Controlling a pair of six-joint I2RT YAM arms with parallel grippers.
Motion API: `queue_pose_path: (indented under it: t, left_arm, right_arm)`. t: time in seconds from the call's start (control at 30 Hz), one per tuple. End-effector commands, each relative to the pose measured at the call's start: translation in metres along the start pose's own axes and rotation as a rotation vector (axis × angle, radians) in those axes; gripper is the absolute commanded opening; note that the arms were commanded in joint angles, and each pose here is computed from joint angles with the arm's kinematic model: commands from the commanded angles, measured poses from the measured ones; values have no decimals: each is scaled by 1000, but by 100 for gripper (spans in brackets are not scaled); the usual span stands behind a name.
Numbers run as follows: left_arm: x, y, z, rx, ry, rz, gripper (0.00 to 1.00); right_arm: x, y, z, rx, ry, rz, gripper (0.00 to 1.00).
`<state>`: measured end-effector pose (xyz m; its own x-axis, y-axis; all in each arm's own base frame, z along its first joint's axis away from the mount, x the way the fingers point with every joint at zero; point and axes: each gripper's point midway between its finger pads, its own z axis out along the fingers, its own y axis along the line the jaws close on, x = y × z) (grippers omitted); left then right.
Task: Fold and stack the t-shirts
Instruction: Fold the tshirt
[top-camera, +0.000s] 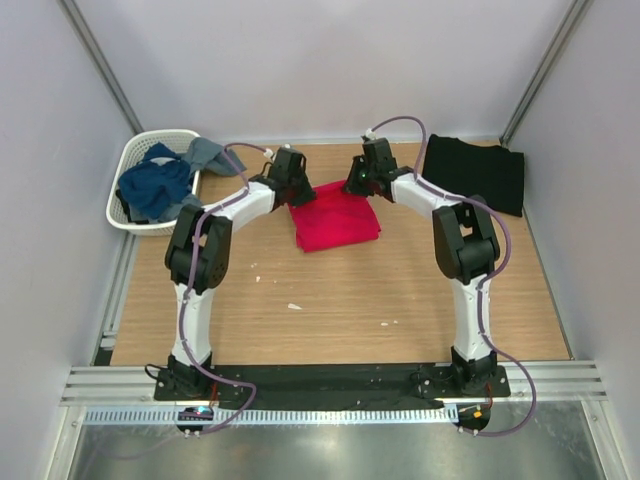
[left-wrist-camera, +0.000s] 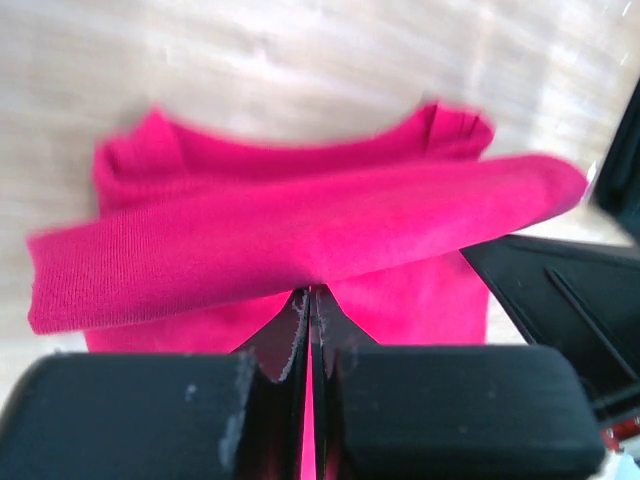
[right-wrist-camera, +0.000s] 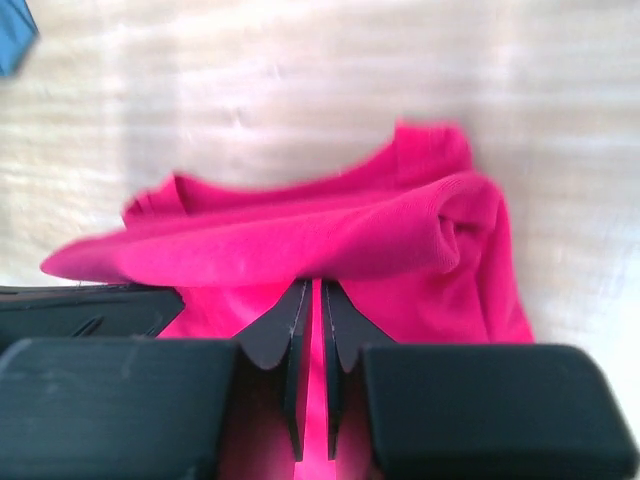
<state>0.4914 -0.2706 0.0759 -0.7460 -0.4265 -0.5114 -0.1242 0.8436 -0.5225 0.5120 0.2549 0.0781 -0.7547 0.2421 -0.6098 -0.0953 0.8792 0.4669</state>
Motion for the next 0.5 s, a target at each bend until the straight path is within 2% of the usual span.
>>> queue_pose_path:
  t: [0.0,0.27,0.47]
  left_arm:
    - [-34,-7,8,21,-74,-14,1]
    - [-23,14,64,-10,28,-54,1]
    - [-32,22,67,-10,27,-59,2]
  right_arm:
    - [-40,7,6,13,-121,-33,14]
    - [-42,-19,40,42,-104,2,16]
    - [-40,-35,45,66,-83,0,18]
